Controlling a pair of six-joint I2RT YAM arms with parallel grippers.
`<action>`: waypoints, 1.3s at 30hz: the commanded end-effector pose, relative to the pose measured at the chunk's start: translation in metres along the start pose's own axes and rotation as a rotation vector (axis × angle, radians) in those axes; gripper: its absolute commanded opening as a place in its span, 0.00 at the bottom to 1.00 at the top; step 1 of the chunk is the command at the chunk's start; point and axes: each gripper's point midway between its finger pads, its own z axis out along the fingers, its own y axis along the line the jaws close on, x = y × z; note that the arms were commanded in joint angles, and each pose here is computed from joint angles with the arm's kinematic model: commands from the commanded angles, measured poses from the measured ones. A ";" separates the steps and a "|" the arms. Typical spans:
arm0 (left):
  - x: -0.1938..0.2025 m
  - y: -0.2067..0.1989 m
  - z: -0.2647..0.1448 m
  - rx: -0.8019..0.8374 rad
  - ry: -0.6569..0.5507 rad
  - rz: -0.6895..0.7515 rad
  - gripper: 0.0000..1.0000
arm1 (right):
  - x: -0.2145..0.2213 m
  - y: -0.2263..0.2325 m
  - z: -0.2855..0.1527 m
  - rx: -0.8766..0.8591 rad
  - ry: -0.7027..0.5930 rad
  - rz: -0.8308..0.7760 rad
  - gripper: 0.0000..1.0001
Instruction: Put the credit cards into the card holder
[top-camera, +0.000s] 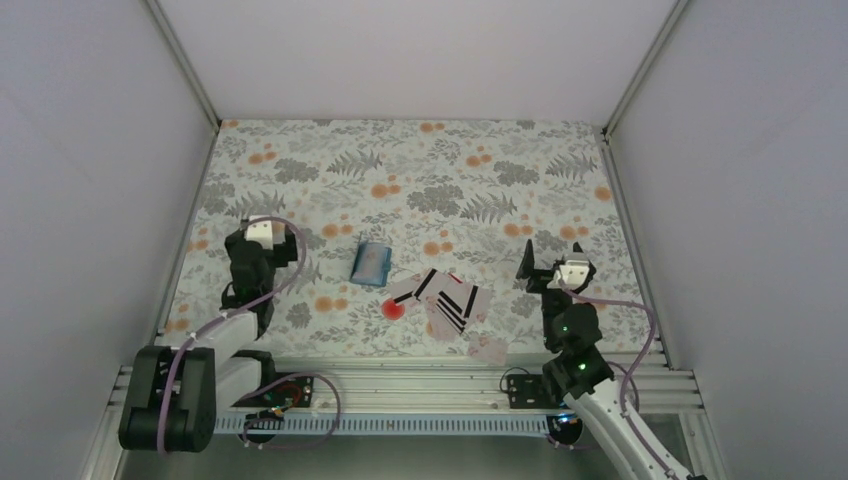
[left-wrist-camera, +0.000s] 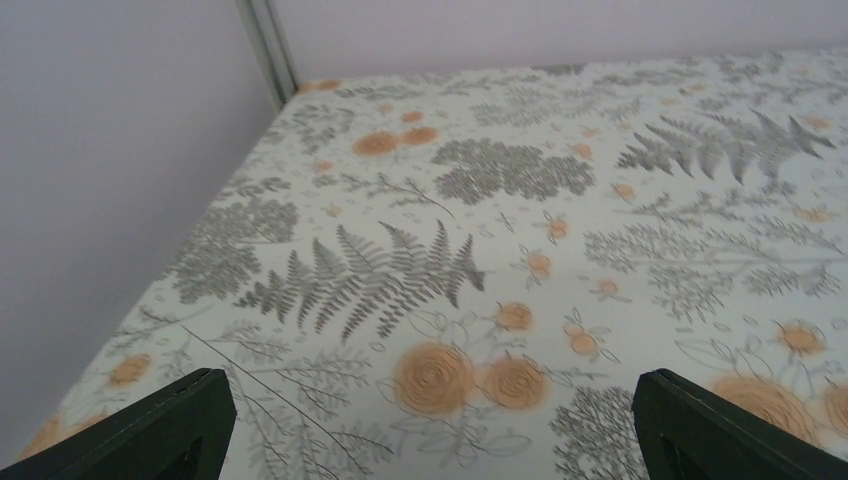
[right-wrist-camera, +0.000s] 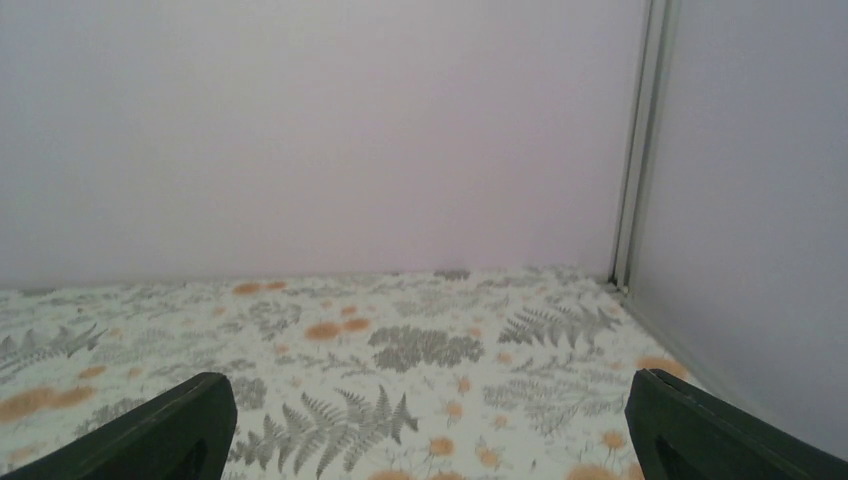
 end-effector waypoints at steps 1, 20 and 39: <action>-0.024 0.012 -0.004 -0.025 -0.103 -0.015 1.00 | 0.018 0.002 0.001 -0.028 -0.020 -0.043 0.99; -0.050 -0.001 0.050 0.064 -0.206 -0.041 0.99 | 0.022 -0.012 0.055 -0.115 -0.007 -0.137 0.99; -0.041 -0.022 0.046 0.147 -0.243 0.034 1.00 | 0.047 0.008 0.121 -0.243 0.100 -0.085 0.99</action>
